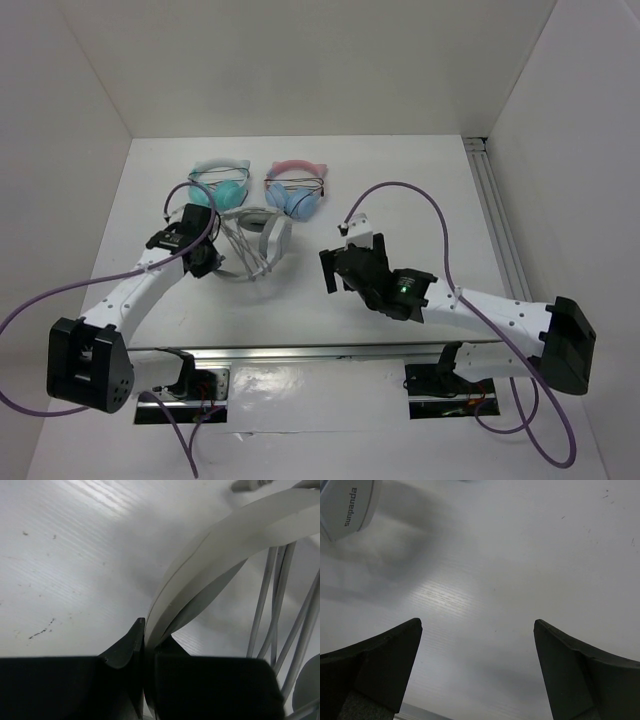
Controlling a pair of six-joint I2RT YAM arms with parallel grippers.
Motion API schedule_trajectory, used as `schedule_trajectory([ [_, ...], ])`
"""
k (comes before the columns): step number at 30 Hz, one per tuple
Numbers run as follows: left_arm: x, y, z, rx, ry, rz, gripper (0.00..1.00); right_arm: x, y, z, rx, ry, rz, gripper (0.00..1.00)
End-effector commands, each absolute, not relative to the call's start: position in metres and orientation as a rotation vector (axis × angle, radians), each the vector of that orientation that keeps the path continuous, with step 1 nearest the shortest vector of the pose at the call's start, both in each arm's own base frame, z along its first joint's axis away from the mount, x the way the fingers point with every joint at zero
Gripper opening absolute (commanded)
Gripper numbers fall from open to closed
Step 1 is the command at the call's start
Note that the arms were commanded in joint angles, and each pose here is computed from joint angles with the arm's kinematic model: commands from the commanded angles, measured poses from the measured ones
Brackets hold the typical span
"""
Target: Wrap the headphones
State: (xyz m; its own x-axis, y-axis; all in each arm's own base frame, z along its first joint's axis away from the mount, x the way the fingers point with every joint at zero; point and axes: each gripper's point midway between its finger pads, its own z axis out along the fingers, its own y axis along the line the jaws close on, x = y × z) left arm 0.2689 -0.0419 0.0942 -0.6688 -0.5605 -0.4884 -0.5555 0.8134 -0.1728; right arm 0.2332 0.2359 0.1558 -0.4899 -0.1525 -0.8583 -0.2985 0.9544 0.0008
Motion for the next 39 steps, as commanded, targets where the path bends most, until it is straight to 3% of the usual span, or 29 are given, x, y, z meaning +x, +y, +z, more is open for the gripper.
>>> schedule_trajectory([
  [1,0.279,-0.031,0.100,-0.945,2.361,-0.040,0.00,0.243,0.238,0.195,-0.183,1.994,0.252,1.00],
  [12,0.267,-0.007,0.050,-1.152,2.392,0.055,0.00,0.239,0.229,0.199,-0.170,1.982,0.256,1.00],
  [28,0.249,0.025,0.025,-1.403,2.341,0.152,0.01,0.238,0.234,0.186,-0.208,2.004,0.259,1.00],
  [29,0.247,0.025,0.024,-1.406,2.350,0.159,0.03,0.238,0.234,0.186,-0.208,2.004,0.259,1.00],
  [30,0.246,0.025,0.024,-1.410,2.361,0.169,0.12,0.238,0.234,0.186,-0.208,2.004,0.259,1.00],
  [33,0.242,0.025,0.023,-1.413,2.373,0.179,0.27,0.237,0.236,0.185,-0.215,2.008,0.268,1.00],
  [34,0.241,0.023,0.024,-1.412,2.372,0.163,0.40,0.237,0.236,0.185,-0.215,2.008,0.268,1.00],
  [37,0.236,0.023,0.028,-1.395,2.357,0.147,0.55,0.234,0.238,0.185,-0.225,2.007,0.274,1.00],
  [39,0.236,0.023,0.034,-1.387,2.333,0.127,0.59,0.235,0.239,0.190,-0.219,2.000,0.283,1.00],
])
